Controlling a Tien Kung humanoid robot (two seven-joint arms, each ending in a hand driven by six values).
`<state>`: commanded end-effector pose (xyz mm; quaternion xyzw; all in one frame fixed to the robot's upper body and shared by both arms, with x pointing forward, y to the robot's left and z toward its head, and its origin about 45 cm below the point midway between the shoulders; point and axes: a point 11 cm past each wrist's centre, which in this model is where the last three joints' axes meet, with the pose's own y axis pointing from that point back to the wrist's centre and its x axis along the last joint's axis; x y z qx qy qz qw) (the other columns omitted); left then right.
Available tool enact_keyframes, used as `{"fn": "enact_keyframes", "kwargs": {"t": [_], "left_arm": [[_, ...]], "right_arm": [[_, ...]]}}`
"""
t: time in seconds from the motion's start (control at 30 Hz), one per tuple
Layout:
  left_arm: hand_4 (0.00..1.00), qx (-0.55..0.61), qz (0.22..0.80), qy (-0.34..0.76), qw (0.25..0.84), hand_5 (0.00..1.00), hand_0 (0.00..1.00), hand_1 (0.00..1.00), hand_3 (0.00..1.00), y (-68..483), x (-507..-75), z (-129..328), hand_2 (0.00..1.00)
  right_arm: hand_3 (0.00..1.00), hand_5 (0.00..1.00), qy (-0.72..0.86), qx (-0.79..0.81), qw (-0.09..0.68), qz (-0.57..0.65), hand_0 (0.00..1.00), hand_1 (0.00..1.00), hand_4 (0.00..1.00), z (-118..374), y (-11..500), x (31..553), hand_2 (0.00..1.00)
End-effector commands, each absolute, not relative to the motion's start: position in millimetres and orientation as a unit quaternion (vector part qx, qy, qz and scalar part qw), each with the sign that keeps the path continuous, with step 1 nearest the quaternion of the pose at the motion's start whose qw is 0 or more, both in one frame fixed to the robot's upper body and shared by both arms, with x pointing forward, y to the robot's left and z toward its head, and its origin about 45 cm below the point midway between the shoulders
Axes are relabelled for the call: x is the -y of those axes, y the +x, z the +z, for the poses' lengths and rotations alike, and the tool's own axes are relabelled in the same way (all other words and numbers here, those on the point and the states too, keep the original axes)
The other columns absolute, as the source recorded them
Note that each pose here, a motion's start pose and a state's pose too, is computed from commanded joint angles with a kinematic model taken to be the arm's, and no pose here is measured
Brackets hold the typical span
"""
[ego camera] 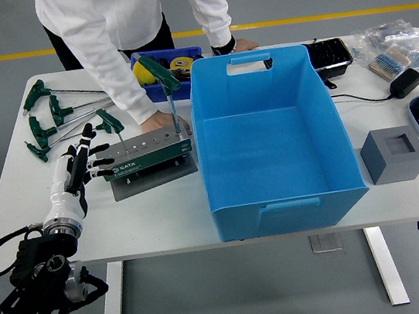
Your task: Lift tool from toolbox,place it in box,lift tool from toolbox,place it in box
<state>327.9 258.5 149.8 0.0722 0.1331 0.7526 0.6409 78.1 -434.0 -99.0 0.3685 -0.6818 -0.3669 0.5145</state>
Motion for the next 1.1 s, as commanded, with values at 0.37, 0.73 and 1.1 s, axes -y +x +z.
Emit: {"fn": "enact_keyframes", "kwargs": {"t": [0.37, 0.73, 1.1], "left_arm": [[0.918, -0.320, 0.740, 0.003, 0.591, 0.948, 0.400, 0.526, 0.887, 338, -250, 125, 0.681], [0.917, -0.505, 0.687, -0.071, 0.519, 0.944, 0.399, 0.532, 0.874, 342, -231, 112, 0.694], [0.917, -0.612, 0.628, -0.123, 0.465, 0.943, 0.406, 0.536, 0.873, 347, -219, 114, 0.697]], "right_arm": [[0.561, 0.754, 0.369, 0.683, 0.512, -0.367, 0.652, 0.642, 0.810, -99, 80, 433, 0.714], [0.562, 0.754, 0.372, 0.683, 0.511, -0.366, 0.651, 0.643, 0.809, -99, 81, 432, 0.715], [0.562, 0.753, 0.376, 0.683, 0.508, -0.366, 0.650, 0.643, 0.807, -99, 83, 430, 0.713]]}}
